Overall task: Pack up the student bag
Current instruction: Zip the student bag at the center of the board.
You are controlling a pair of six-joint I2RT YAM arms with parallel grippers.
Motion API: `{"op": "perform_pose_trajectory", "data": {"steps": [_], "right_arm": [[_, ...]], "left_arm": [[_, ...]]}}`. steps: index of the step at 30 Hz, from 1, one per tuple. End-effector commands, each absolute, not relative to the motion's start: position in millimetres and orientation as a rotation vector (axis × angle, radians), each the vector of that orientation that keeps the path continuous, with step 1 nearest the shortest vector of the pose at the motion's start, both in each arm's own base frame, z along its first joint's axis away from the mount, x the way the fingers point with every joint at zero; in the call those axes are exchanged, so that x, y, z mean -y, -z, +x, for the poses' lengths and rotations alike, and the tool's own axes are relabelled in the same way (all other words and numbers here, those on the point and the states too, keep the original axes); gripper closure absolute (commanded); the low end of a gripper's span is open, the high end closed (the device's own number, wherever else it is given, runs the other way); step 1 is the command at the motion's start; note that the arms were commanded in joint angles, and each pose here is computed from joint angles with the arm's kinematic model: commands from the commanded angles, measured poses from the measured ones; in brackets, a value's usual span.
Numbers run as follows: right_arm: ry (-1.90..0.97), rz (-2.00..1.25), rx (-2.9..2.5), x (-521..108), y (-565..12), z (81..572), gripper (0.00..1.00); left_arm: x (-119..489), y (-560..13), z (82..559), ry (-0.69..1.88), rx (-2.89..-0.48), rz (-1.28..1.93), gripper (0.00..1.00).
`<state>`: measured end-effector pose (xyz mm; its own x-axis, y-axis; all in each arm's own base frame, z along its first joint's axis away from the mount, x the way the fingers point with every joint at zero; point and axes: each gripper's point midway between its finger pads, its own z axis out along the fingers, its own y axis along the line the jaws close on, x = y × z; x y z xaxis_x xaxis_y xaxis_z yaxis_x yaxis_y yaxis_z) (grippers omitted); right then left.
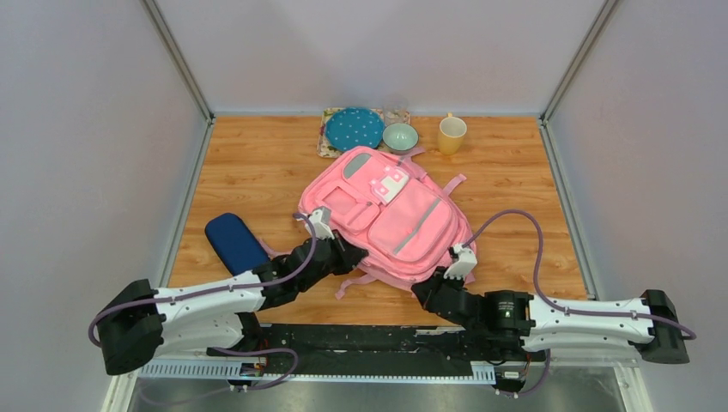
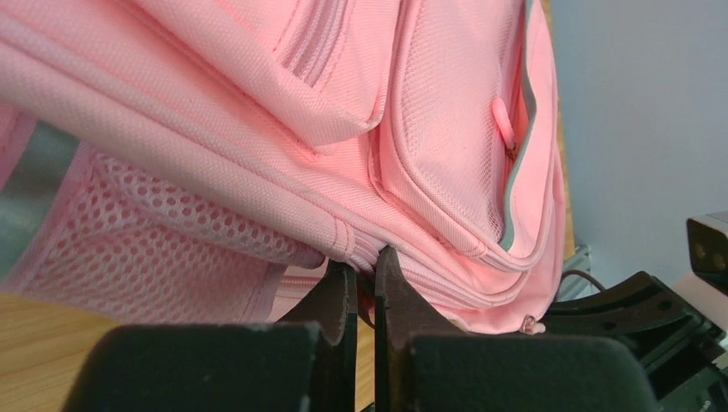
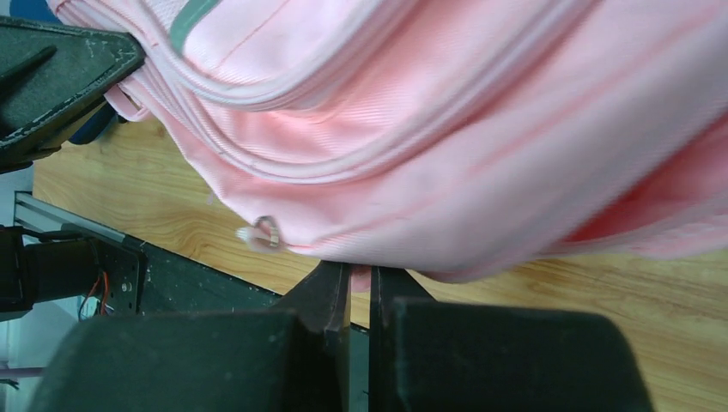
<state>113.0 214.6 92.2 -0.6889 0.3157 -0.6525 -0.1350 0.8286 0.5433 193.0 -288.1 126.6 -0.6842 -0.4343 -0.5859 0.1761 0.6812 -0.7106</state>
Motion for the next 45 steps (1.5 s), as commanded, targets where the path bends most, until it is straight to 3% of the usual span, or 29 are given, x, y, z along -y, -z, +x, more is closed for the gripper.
{"op": "perform_pose_trajectory", "data": {"steps": [1, 13, 14, 16, 19, 22, 35, 45], "right_arm": [[-0.667, 0.233, -2.163, -186, -90, 124, 1.0], [-0.751, 0.226, -2.161, -185, -87, 118, 1.0], [-0.771, 0.211, -2.166, -190, -88, 116, 1.0], [-0.812, 0.178, -2.182, -203, -88, 112, 1.0], [-0.825, 0.159, -2.199, -215, -88, 109, 1.0], [-0.818, 0.155, -2.202, -220, -90, 110, 1.0], [-0.827, 0.165, -2.182, -214, -94, 112, 1.0], [-0.834, 0.173, -2.181, -211, -94, 111, 1.0]], "left_arm": [[230, -96, 209, 0.722, -2.13, -0.195, 1.0], [190, -93, 201, 0.652, -2.189, -0.12, 1.0], [188, -93, 199, 0.653, -2.199, -0.111, 0.94], [189, -95, 195, 0.662, -2.213, -0.082, 0.61], [199, -103, 184, 0.759, -2.217, -0.029, 0.38], [199, -105, 171, 0.773, -2.241, 0.022, 0.25], [239, -90, 125, 1.034, -2.172, -0.279, 0.21], [290, -144, 128, 1.184, -1.958, -0.353, 0.2]]}}
